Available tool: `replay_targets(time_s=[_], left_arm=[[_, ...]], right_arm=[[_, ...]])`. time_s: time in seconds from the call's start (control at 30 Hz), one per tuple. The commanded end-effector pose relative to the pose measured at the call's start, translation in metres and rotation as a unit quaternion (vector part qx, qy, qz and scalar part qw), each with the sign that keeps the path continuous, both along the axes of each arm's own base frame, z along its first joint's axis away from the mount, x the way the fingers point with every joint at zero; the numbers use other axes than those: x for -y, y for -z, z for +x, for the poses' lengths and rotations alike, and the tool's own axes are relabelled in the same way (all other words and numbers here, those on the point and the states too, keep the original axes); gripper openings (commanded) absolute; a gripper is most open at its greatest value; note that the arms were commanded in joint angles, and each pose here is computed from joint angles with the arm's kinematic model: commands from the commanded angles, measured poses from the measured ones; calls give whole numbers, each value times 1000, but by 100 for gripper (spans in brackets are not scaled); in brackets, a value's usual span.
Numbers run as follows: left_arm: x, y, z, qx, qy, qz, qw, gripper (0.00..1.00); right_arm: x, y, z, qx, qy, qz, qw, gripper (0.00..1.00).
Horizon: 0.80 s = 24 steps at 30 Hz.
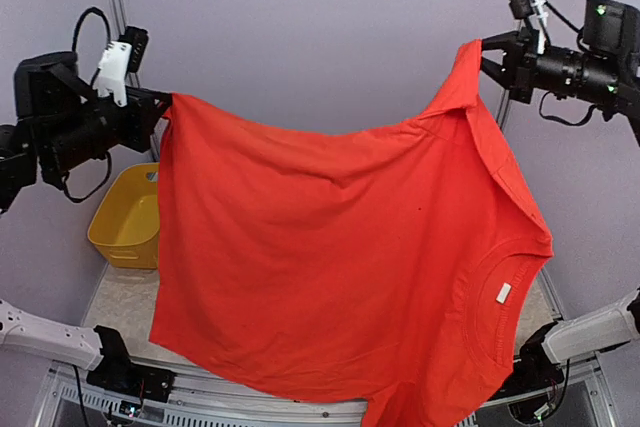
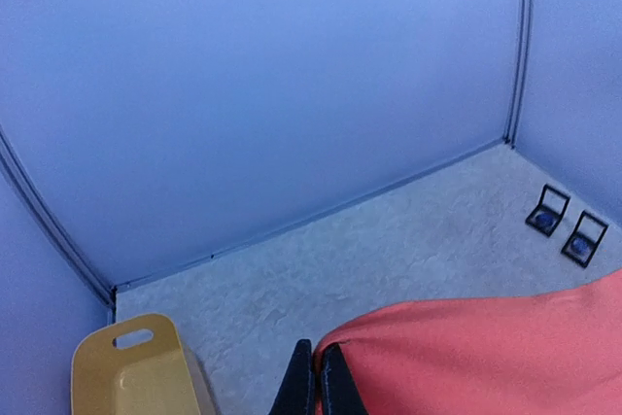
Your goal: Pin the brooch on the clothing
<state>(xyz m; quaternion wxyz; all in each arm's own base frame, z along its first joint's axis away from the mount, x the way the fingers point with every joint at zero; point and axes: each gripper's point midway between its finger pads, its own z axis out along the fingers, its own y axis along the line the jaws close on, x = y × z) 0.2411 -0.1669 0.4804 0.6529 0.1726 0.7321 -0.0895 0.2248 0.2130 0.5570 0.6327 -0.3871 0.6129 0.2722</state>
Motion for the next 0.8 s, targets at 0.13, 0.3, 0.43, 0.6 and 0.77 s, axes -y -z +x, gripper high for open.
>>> replay_targets(time_s=[0.13,0.3,0.43,0.6,0.77], left_arm=[[20,191,98,-189,-33,71,979,0],[20,291,173,-276,-98,125,948,0],[13,341,228,-298,-156,176,925,0],[8,376,269,-296,-186,185,918,0],[0,393,294,-294,-205,199,912,0]], right_arm=[[-17,237,146,-174,146,-130,965,0],[-25,356,224,-225,185,-202,935,0],[-5,421,285,-254,279,-264,888,0],[6,445,330,-263,316,-263,873,0],[19,445,361,-240,369,-264,859,0]])
